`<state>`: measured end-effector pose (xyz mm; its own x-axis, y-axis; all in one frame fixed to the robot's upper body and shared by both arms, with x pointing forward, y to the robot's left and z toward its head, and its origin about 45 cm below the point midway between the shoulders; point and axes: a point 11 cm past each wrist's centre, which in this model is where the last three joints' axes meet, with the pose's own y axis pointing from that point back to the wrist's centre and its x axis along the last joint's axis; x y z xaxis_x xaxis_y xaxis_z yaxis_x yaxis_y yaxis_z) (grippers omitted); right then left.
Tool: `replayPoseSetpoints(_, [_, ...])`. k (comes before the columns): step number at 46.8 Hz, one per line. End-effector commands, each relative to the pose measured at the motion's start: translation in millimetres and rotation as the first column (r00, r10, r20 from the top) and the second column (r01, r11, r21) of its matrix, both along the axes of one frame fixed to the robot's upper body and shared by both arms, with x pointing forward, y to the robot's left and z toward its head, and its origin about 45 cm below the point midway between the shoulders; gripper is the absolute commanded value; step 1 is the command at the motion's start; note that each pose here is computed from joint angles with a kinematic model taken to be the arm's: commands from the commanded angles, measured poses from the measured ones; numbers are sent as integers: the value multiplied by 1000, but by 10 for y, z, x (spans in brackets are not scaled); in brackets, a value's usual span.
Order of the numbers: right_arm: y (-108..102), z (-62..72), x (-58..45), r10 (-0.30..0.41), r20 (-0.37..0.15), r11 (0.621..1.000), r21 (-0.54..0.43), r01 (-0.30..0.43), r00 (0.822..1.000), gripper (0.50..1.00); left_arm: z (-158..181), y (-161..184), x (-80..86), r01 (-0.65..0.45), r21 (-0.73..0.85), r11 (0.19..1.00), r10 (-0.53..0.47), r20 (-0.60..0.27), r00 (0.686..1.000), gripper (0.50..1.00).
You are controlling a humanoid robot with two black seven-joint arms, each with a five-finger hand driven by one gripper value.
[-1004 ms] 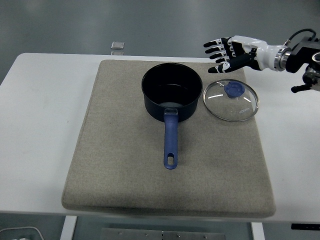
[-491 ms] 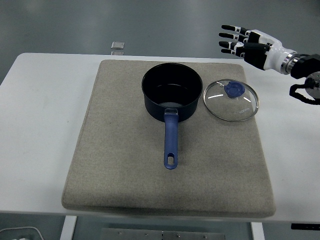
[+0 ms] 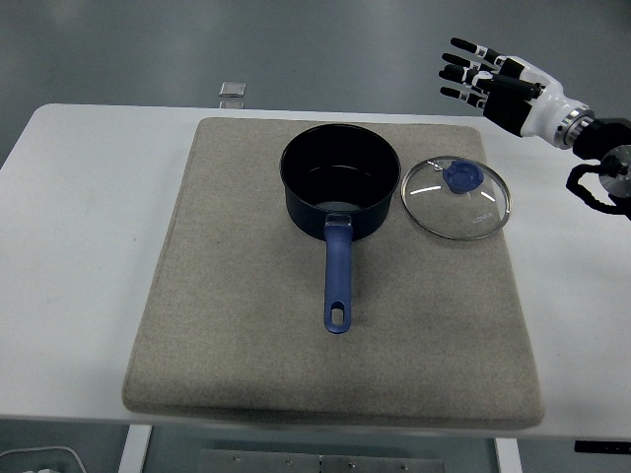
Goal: Lift the pot lid and place it to the right of the pot.
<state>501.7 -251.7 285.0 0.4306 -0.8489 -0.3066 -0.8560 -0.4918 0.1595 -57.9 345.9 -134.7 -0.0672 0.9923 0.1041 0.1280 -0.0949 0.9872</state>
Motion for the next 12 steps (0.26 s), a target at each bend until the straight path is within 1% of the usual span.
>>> replayPoseSetpoints(1, [-3,15,1,4,4,1000,2,-4,1000,911,0,0,0,0,0,1000,0,0,1000,1000])
replayPoseSetpoints(12, [-15,-22,-5,-6,-4,1000,3,6,1000,911,0,0,0,0,0,1000,0,0,1000,1000])
